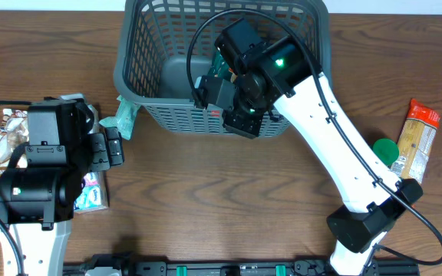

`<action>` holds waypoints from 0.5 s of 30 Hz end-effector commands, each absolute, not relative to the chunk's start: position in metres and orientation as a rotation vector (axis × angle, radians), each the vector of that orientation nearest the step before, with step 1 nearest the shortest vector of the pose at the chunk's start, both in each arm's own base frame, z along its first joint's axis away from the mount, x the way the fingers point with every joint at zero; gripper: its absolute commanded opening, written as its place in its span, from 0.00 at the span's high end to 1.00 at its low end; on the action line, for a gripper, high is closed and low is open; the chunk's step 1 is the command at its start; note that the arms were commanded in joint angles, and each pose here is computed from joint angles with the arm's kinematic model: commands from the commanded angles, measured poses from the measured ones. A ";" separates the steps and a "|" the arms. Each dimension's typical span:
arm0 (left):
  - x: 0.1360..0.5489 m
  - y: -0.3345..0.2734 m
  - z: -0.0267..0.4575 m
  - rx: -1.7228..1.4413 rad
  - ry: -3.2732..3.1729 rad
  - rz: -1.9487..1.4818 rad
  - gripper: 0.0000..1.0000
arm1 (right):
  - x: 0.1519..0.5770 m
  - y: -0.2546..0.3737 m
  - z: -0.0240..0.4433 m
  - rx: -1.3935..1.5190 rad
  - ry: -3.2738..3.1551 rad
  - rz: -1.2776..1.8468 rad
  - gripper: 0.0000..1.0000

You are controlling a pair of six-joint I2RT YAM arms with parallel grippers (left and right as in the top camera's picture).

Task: Pack container
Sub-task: 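Open the right gripper and push the bag down inside the basket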

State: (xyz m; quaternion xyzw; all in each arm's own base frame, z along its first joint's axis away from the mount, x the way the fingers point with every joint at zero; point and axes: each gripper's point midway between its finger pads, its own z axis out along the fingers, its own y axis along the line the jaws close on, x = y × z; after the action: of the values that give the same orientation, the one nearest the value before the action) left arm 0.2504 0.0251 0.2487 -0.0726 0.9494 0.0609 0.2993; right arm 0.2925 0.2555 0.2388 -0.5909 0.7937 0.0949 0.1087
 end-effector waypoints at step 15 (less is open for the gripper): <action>0.251 0.030 0.255 -0.199 2.504 0.188 0.01 | 0.314 0.252 0.235 -1.605 2.388 0.120 0.99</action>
State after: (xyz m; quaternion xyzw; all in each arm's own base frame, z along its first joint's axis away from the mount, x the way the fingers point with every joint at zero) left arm 0.2504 0.0251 0.2487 -0.0726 0.9494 0.0609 0.2993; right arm 0.3025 0.2595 0.2397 -0.5722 0.8070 0.0705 0.1283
